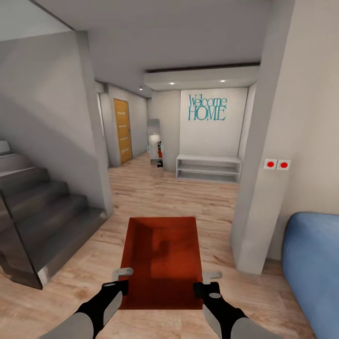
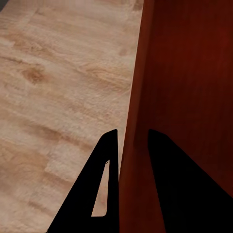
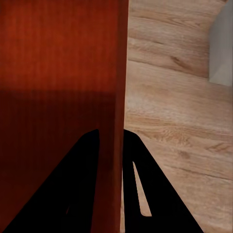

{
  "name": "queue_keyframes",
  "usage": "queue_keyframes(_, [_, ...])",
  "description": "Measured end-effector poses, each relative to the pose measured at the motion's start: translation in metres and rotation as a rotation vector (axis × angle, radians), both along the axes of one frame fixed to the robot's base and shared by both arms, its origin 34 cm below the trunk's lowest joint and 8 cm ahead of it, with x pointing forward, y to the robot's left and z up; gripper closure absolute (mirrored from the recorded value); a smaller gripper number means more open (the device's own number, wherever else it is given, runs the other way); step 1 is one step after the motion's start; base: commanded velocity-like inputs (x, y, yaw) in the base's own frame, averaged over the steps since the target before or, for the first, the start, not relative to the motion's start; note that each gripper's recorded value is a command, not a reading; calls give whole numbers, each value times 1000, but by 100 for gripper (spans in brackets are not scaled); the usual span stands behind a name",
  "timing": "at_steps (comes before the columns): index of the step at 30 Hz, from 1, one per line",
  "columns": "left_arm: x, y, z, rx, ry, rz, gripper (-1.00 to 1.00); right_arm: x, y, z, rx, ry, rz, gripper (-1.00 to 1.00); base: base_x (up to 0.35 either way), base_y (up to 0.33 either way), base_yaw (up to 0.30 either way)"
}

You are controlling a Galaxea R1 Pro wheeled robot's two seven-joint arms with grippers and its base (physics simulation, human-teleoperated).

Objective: Move the two storage containers from the living room to the garage. In the garage, place one container on the floor and stack the other container on top of it (either order is fine).

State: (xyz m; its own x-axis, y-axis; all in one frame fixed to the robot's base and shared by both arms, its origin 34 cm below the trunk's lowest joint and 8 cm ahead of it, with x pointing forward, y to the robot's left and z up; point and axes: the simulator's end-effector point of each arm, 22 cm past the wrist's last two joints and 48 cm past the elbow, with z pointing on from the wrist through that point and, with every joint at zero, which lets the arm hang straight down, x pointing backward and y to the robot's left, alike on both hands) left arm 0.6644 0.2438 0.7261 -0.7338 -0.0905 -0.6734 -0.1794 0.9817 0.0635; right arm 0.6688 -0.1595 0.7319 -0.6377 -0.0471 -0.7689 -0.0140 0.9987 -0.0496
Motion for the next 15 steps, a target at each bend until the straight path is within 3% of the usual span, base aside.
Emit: queue_keyframes(15, [0,-1,0,1,0,-1,100,0,-1,0,0,0,-1,100,321,0,0])
